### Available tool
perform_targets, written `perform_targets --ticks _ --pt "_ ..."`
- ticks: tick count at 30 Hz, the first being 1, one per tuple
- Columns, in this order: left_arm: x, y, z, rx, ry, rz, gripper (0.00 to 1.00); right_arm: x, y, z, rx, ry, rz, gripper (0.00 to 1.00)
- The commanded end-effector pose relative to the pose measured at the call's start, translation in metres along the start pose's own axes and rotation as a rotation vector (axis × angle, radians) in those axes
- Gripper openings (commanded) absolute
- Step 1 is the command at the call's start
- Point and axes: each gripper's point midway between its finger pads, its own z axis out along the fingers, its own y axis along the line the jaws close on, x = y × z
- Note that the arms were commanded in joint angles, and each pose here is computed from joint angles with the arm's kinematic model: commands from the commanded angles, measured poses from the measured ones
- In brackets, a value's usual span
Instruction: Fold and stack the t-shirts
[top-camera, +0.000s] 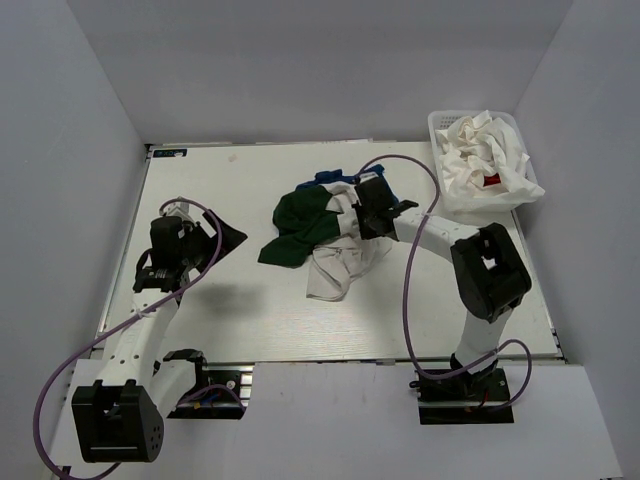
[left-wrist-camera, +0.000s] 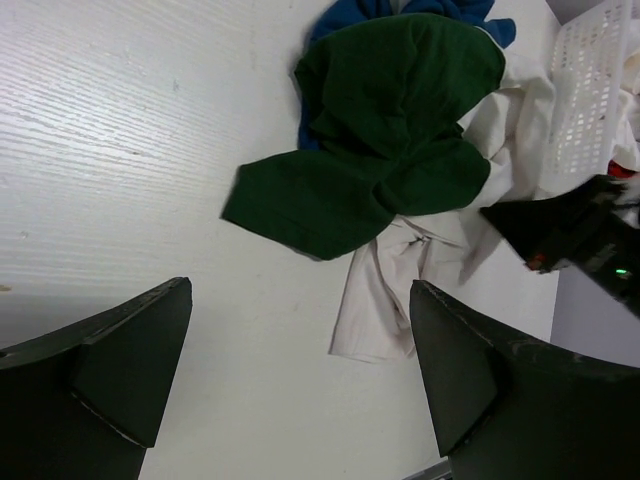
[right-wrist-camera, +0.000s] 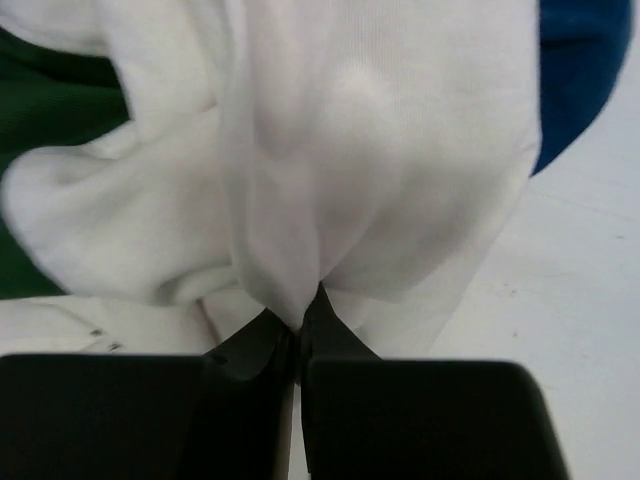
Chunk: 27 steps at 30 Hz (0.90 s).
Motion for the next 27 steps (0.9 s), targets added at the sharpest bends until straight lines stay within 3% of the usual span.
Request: perform_targets --ticks 1,7,12,15,16,18,19,21,23,25,27 --pt "-0.013 -0.002 -0.006 -0.03 -0.047 0.007 0.99 -0.098 0.004 -0.065 -0.027 -0.262 0.06 0.0" --pt "-0.014 -0.004 -0.007 -0.024 -0.054 0.0 0.99 -0.179 0.012 -0.187 -0.169 -0.544 0.033 0.0" --pt "-0.015 0.0 -0.007 -0.047 -0.059 -0.003 0.99 -0.239 -0.01 -0.282 -0.127 -0.802 0.043 0.0" --pt "-0.016 -0.002 -0.009 -0.041 -0.066 -0.001 0.99 -0.268 -0.052 -0.316 0.057 -0.934 0.133 0.0" --pt "-0.018 -0.002 -0.011 -0.043 -0.079 0.002 0.99 -0.288 -0.062 -0.348 0.085 -1.032 0.165 0.0" --pt "-0.017 0.001 -0.011 -0.056 -0.078 -0.001 0.99 -0.298 -0.084 -0.354 0.203 -1.057 0.188 0.0" --pt "-0.017 0.001 -0.011 -0.056 -0.078 -0.001 0.99 -0.313 -0.1 -0.39 0.252 -1.135 0.219 0.0" --pt "-0.02 0.001 -0.012 -0.06 -0.092 0.001 0.99 -0.327 -0.12 -0.386 0.378 -1.153 0.26 0.0" --pt "-0.02 0.005 -0.012 -0.081 -0.098 -0.001 0.99 -0.351 -0.147 -0.427 0.501 -1.264 0.275 0.0" --pt "-0.02 0.006 -0.014 -0.089 -0.105 -0.001 0.99 -0.36 -0.182 -0.436 0.702 -1.281 0.292 0.0" --pt "-0.022 0.007 -0.014 -0.097 -0.111 -0.001 0.99 -0.353 -0.218 -0.498 0.882 -1.468 0.44 0.0"
